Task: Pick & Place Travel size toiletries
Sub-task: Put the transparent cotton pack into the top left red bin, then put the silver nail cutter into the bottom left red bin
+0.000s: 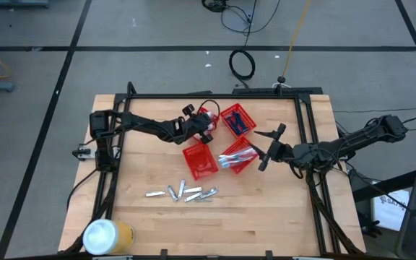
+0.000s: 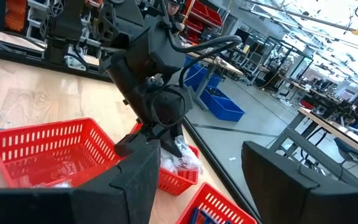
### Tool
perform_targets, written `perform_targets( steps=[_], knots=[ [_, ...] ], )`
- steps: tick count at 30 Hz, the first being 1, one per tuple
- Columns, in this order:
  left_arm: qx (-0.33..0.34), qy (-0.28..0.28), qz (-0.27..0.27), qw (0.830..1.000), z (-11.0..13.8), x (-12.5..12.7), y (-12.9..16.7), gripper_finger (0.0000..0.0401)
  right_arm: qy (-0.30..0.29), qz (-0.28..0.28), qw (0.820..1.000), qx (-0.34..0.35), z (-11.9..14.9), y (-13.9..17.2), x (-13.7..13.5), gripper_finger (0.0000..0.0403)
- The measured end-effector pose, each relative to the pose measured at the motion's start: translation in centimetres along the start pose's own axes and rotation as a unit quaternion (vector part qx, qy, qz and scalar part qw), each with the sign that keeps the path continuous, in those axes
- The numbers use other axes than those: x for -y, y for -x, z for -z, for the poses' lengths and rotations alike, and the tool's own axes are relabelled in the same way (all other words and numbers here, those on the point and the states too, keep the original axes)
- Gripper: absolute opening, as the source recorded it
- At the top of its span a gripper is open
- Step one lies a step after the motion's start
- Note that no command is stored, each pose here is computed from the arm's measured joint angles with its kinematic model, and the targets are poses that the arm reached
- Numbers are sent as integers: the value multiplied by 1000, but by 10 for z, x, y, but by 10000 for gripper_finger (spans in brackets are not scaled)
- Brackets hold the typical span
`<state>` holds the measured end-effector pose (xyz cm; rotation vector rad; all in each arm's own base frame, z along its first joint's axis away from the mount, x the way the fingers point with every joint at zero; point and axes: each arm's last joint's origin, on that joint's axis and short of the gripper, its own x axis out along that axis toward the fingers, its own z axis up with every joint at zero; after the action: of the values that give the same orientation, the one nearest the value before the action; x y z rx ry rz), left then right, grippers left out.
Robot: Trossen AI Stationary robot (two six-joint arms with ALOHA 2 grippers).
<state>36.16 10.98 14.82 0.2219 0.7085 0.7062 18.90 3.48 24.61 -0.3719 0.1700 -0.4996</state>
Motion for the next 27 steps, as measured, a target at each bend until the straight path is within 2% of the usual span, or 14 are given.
perform_targets(
  steps=[7,10,15,20,24,27],
  knots=[
    [2,12,2,1000,-1,1,1,59,0,0,1000,0,0,0,0,212],
    [5,26,4,1000,-2,0,3,75,0,0,1000,0,0,0,0,212],
    [13,36,6,999,-6,0,7,147,-1,1,1000,1,0,0,0,212],
    [20,0,-15,1000,-13,0,18,223,-1,1,1000,1,0,0,0,212],
    [32,-11,-34,999,-22,-4,34,262,-1,1,1000,0,0,0,0,212],
    [47,2,-42,998,-33,-9,55,280,-1,2,1000,0,0,0,0,212]
  ],
)
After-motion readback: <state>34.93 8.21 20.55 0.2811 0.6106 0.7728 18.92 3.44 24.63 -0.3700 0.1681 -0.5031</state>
